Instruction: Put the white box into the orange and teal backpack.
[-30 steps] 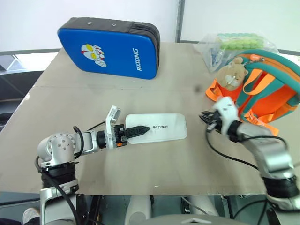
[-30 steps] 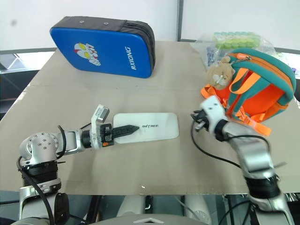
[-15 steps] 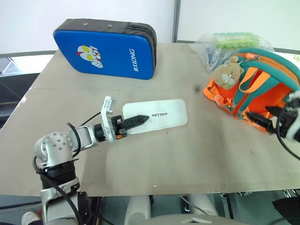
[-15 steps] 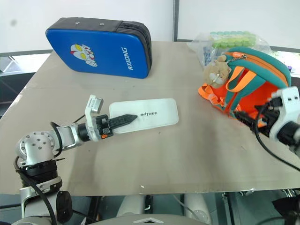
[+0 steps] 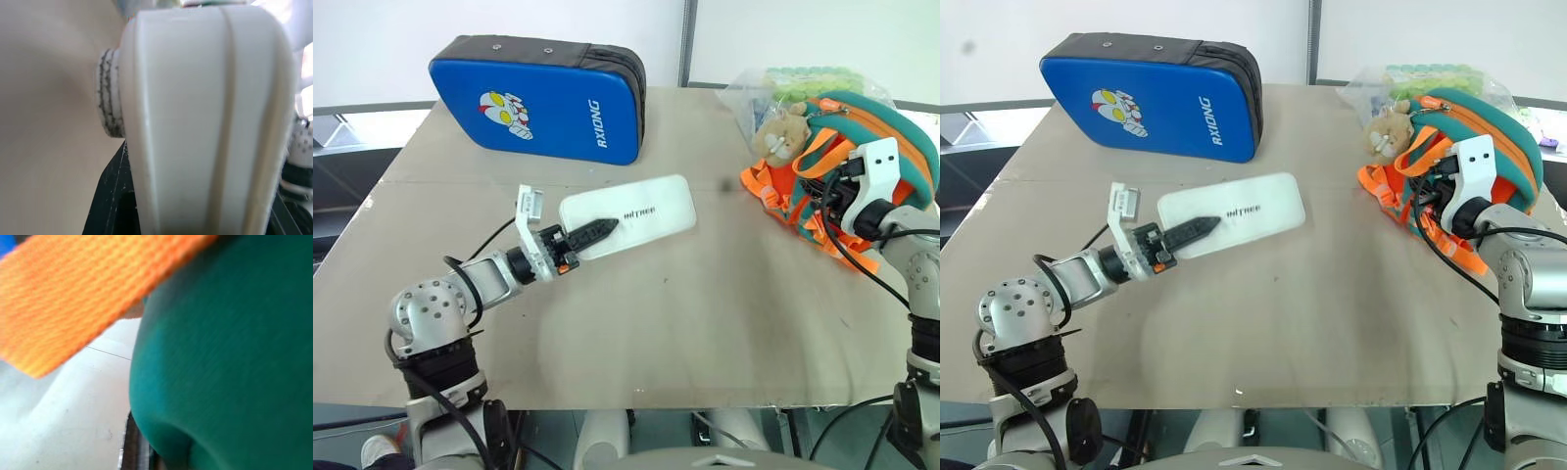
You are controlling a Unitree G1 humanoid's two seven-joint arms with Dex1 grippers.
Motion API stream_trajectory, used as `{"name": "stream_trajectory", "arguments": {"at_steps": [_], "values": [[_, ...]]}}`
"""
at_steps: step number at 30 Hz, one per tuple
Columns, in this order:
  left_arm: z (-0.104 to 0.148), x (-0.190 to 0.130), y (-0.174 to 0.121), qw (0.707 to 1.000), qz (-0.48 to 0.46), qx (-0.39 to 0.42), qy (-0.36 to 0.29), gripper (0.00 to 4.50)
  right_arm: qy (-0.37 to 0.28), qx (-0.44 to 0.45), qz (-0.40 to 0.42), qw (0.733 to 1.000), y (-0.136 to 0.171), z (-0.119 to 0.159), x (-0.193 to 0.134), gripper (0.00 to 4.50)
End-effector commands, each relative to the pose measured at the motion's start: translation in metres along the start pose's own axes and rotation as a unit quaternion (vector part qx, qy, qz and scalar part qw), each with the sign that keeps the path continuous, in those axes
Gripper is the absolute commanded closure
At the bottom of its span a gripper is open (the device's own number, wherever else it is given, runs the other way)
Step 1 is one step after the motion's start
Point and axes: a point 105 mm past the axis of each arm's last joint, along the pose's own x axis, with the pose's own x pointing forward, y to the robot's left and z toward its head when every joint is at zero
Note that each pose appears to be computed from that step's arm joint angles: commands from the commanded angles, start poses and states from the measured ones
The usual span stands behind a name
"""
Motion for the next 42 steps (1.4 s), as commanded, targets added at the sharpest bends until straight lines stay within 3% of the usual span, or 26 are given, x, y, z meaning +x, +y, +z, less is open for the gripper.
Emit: {"name": "stream_trajectory", "arguments": {"at_steps": [1, 5, 11, 16, 20, 24, 29, 33, 42], "values": [[0.039, 0.001, -0.021, 0.994, -0.018, 0.055, -0.089, 3.53, -0.091, -0.03, 0.097, 0.991, 0.028, 0.048, 0.006, 4.46], [0.072, -0.005, -0.022, 0.982, 0.01, 0.091, -0.168, 3.53, -0.161, -0.016, 0.287, 0.944, 0.084, 0.086, -0.008, 4.46], [0.098, -0.025, -0.041, 0.958, 0.008, 0.165, -0.233, 3.53, -0.127, -0.032, 0.446, 0.885, 0.131, 0.079, -0.031, 4.46], [0.082, -0.05, -0.056, 0.949, -0.019, 0.279, -0.146, 3.53, -0.076, -0.031, 0.507, 0.858, 0.139, 0.06, -0.047, 4.46], [0.078, -0.057, -0.067, 0.936, -0.043, 0.334, -0.098, 3.53, -0.081, -0.023, 0.532, 0.843, 0.137, 0.07, -0.06, 4.46], [0.068, -0.053, -0.078, 0.922, -0.081, 0.375, -0.046, 3.53, -0.066, -0.05, 0.507, 0.858, 0.129, 0.061, -0.05, 4.46], [0.066, -0.04, -0.075, 0.897, -0.094, 0.43, -0.023, 3.53, -0.062, -0.045, 0.537, 0.84, 0.129, 0.061, -0.063, 4.46], [0.074, -0.03, -0.073, 0.882, -0.115, 0.457, -0.014, 3.53, -0.063, -0.059, 0.56, 0.824, 0.127, 0.062, -0.082, 4.46], [0.093, -0.022, -0.069, 0.861, -0.156, 0.483, 0.007, 3.53, -0.065, -0.072, 0.544, 0.833, 0.122, 0.061, -0.086, 4.46]]}}
